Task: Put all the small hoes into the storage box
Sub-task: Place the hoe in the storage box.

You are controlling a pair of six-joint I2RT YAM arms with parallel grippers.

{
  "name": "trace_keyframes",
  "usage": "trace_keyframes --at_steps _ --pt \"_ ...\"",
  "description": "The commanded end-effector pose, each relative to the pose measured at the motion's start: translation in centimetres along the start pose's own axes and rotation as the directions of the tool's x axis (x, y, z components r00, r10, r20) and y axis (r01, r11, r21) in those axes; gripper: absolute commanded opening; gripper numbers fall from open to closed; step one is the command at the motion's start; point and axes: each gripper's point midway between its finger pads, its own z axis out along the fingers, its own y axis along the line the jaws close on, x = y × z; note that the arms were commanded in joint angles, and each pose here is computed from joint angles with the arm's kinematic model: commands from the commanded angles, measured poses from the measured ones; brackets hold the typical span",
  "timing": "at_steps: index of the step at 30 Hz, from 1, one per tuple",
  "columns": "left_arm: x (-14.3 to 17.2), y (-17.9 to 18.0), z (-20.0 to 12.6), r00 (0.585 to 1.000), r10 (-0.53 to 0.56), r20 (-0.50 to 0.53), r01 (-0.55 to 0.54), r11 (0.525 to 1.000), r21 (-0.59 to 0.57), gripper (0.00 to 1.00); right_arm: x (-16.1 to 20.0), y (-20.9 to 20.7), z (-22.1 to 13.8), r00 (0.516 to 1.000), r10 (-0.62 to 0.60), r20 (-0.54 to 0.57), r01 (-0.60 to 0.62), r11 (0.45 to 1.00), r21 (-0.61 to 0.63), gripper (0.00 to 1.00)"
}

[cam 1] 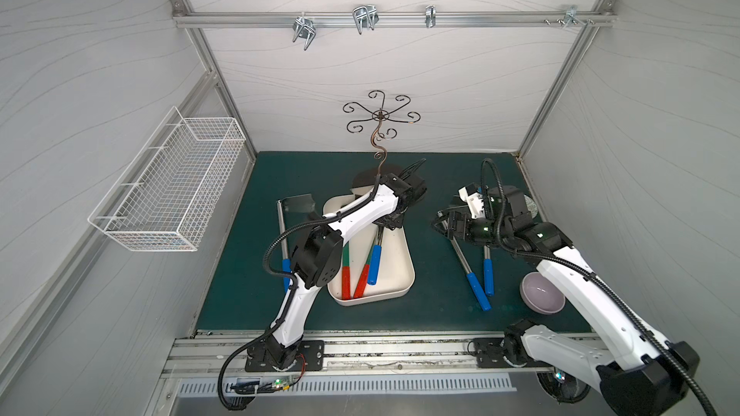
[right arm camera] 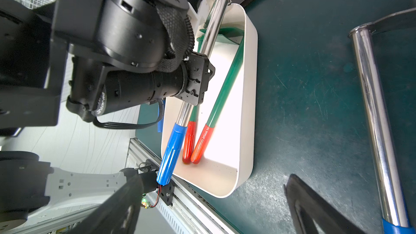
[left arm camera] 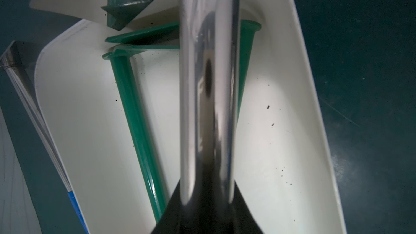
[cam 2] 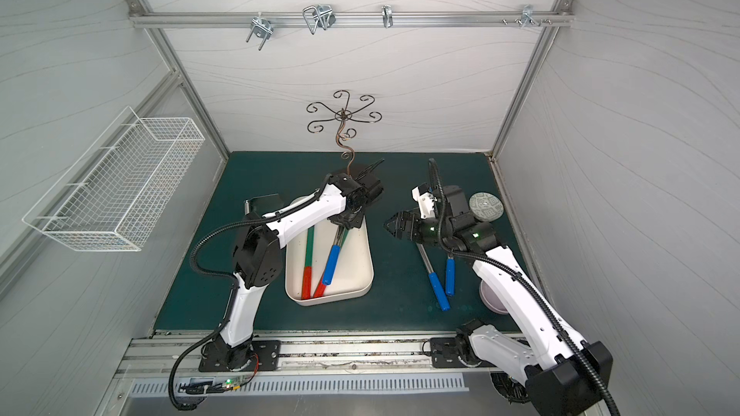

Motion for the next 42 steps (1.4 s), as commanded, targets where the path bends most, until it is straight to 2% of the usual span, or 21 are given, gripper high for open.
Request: trace_keyframes --at_steps 1,23,25,32,42 --pt "0.2 0.0 1.3 1.000 0.004 -0.018 -0.005 1.000 -0.023 0.00 0.1 0.0 0.1 1.000 -0.022 0.003 0.022 1.000 0.000 0.99" --pt "2.8 -1.7 5.8 0.989 0.043 -0.139 -0.048 0.998 -0.033 0.00 0.1 -0.2 0.5 1.000 -0.006 -0.008 0.006 1.000 0.005 0.99" --pt "3.0 -1.9 6.1 0.988 0.047 -0.146 -0.052 0.998 -0.033 0.04 0.2 -0.2 0.6 1.000 -0.008 -0.011 0.008 1.000 0.004 0.99" --pt "3.6 -2.0 7.1 0.985 0.047 -0.167 -0.055 0.998 -0.039 0.08 0.1 -0.2 0.8 1.000 -0.006 -0.014 0.006 1.000 0.004 0.99" --pt "4.1 -2.0 7.6 0.983 0.053 -0.178 -0.062 0.997 -0.044 0.34 0.0 -0.2 0.9 1.000 -0.009 -0.013 0.010 1.000 0.005 0.99"
